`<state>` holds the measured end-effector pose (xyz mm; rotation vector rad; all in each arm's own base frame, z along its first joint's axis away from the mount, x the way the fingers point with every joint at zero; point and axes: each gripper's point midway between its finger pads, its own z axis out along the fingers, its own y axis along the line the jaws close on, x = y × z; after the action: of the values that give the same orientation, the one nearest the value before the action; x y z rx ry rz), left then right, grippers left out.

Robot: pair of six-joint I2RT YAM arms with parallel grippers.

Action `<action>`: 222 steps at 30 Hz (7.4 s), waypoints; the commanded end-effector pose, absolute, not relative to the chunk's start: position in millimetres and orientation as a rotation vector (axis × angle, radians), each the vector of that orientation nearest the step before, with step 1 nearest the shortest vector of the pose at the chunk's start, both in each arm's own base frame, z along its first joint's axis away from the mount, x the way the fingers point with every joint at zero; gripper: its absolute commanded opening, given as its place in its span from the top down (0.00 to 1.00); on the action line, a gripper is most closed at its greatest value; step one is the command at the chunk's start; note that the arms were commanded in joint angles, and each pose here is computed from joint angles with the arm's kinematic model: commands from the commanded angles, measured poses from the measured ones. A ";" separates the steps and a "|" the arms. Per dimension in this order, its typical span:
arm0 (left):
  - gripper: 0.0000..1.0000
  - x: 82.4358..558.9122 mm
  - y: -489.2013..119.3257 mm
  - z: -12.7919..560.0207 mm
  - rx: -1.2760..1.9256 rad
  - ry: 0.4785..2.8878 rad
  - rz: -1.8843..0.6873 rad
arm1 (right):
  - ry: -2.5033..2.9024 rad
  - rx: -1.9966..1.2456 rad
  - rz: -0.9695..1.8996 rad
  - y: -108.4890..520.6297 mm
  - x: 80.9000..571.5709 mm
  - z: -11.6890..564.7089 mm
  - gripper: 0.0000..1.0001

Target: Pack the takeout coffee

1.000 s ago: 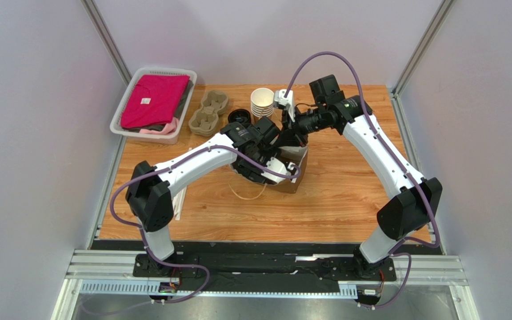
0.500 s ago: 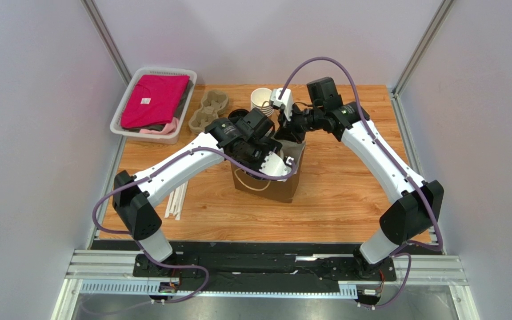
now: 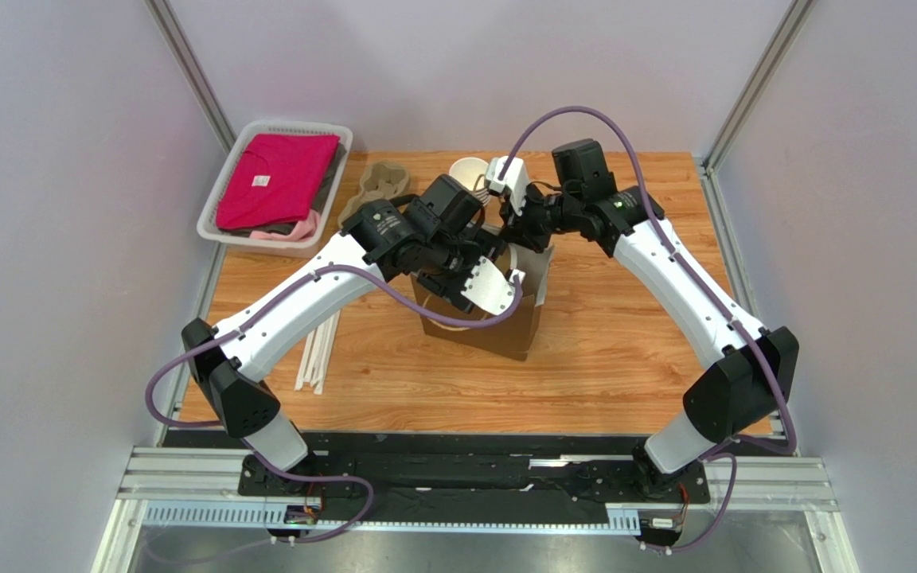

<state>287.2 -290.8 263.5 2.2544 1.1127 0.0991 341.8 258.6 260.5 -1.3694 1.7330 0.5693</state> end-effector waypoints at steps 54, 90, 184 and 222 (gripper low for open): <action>0.77 208.8 -96.9 189.6 2.053 2.423 -0.334 | 1.774 -1.262 0.177 165.9 341.2 278.9 1.00; 0.72 258.6 -50.5 152.9 3.058 2.014 0.534 | 1.855 -1.196 0.151 141.7 329.6 258.8 1.00; 0.01 397.1 -123.8 174.1 0.469 2.472 -0.356 | 1.832 -1.076 0.384 157.2 311.4 294.2 1.00; 0.01 371.8 -134.0 110.5 0.431 2.692 -0.360 | 1.858 -1.087 0.367 154.2 313.8 285.9 1.00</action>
<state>372.5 -131.9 114.7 0.4516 2.6799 -0.3409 313.5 153.3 267.8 -1.0961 1.9056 0.3857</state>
